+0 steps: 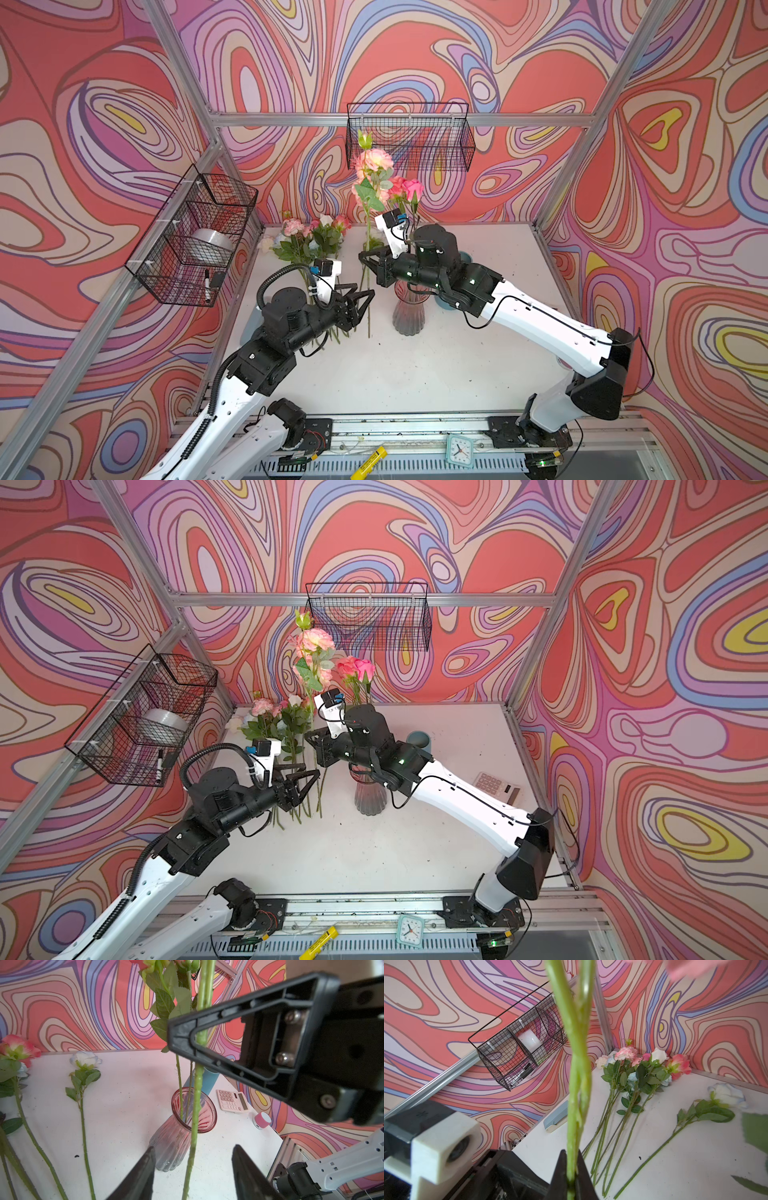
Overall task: Arrange flowers in a vase
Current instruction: Place the flower in the vase.
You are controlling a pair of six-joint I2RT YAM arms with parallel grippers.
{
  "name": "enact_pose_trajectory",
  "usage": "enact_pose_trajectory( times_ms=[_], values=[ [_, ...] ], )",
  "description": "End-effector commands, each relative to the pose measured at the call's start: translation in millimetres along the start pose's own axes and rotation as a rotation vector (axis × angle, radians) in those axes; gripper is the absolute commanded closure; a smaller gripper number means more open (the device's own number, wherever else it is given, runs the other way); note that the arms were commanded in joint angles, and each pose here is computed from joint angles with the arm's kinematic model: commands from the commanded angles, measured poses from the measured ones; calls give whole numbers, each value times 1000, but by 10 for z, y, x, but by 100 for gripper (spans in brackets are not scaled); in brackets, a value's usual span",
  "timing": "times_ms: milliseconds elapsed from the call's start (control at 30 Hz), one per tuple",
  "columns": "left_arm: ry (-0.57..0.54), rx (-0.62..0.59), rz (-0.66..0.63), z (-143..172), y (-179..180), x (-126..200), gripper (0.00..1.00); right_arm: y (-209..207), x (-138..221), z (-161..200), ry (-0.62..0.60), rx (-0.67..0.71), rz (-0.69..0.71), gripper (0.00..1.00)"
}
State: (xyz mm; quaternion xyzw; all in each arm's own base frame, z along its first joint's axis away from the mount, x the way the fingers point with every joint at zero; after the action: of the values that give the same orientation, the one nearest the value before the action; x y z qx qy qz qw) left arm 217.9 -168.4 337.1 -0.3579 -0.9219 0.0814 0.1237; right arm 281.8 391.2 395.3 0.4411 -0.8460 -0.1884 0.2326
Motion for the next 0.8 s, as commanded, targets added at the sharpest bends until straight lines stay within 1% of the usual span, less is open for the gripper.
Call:
enact_pose_trajectory(
  times_ms=[0,167,333,500,600,767],
  values=[
    [-60,-1,-83,-77,98,126,27,32,227,-240,-78,47,50,100],
    [-130,-2,-198,-122,257,276,24,-40,325,-300,-127,54,97,100],
    [-165,-17,-295,-156,380,408,22,-67,462,-384,-171,73,137,100],
    [-179,-13,-393,-149,518,492,20,-129,628,-500,-222,114,212,100],
    [-181,-1,-451,-139,602,525,19,-166,754,-630,-274,144,273,100],
    [-167,0,-474,-119,636,519,19,-201,876,-822,-331,206,359,100]
  ],
)
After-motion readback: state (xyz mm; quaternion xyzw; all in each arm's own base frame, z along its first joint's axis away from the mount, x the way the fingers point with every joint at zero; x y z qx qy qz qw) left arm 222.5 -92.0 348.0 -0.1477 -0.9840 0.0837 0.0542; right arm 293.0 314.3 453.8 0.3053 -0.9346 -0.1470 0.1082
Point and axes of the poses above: each gripper's point midway between its finger pads, its own x axis back along the fingers, its own y axis along the line the jaws close on, z = x × y, the point moved 2 cm from there along x, back along the fingers, and after that the axes turned 11 degrees about -x, right-handed, at the moved point
